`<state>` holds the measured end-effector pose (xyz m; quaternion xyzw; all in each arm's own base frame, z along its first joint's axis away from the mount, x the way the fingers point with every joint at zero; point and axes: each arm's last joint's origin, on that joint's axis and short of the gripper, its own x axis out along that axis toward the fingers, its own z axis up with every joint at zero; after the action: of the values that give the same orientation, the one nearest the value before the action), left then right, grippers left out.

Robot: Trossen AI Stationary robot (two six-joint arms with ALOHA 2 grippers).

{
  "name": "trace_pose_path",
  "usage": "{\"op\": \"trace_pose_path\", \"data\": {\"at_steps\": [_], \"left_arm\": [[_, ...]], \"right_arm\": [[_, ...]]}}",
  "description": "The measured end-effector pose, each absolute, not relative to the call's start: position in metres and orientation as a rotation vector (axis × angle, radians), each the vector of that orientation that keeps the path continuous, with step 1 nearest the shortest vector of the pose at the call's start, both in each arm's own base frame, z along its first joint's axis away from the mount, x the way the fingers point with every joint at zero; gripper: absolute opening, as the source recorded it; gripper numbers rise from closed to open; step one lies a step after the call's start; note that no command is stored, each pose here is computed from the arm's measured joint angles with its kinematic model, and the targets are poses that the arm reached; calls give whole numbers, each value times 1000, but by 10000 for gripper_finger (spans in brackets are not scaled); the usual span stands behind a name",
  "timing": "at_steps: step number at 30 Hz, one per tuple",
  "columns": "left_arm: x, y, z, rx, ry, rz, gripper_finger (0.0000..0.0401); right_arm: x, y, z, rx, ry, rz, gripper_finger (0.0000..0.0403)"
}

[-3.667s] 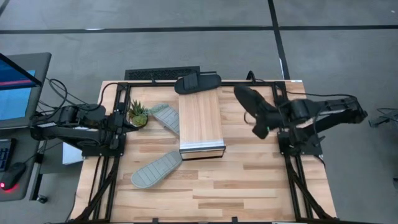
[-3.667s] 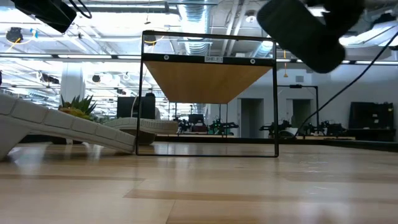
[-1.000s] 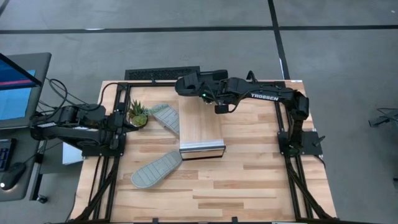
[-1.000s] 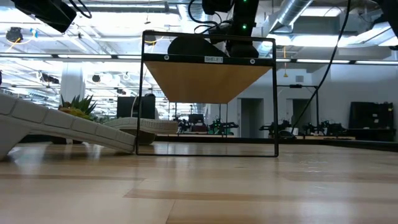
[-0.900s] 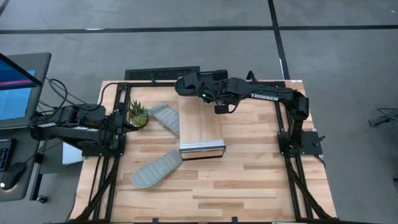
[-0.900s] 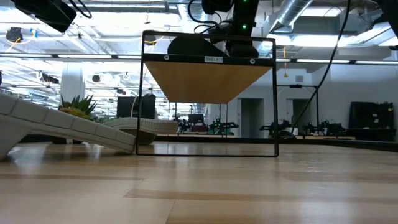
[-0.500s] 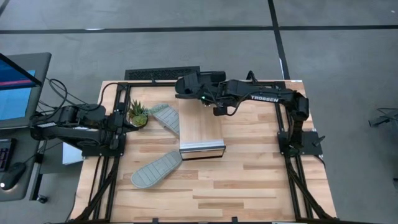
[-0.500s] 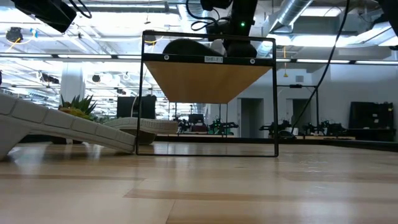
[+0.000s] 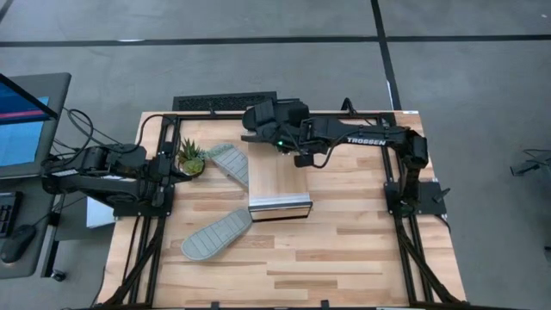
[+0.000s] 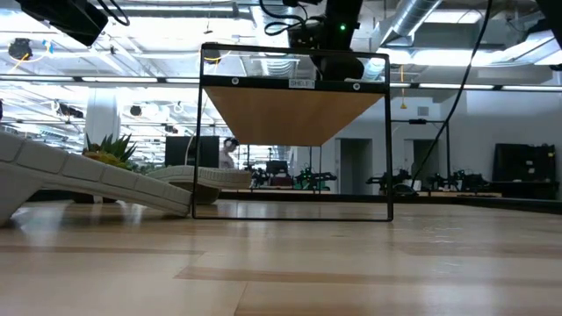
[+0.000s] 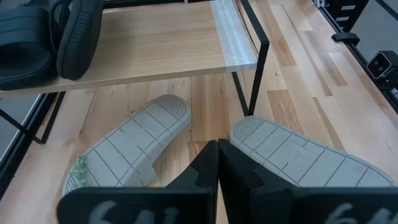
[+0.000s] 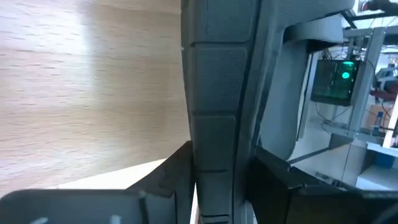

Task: Pick and place slides into the shelf
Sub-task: Put the black slide on the shelf

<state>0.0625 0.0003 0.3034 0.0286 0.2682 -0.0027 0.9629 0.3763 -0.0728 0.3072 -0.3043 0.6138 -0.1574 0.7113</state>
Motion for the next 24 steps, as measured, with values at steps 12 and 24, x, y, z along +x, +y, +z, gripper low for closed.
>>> {"op": "trace_pose_path", "data": {"at_steps": [12, 24], "left_arm": [[62, 0, 303, 58, 543, -5, 0], [62, 0, 303, 58, 543, -6, 0]], "right_arm": [[377, -70, 307, -617, 1340, -332, 130], [378, -63, 306, -596, 1327, -310, 221]]}}
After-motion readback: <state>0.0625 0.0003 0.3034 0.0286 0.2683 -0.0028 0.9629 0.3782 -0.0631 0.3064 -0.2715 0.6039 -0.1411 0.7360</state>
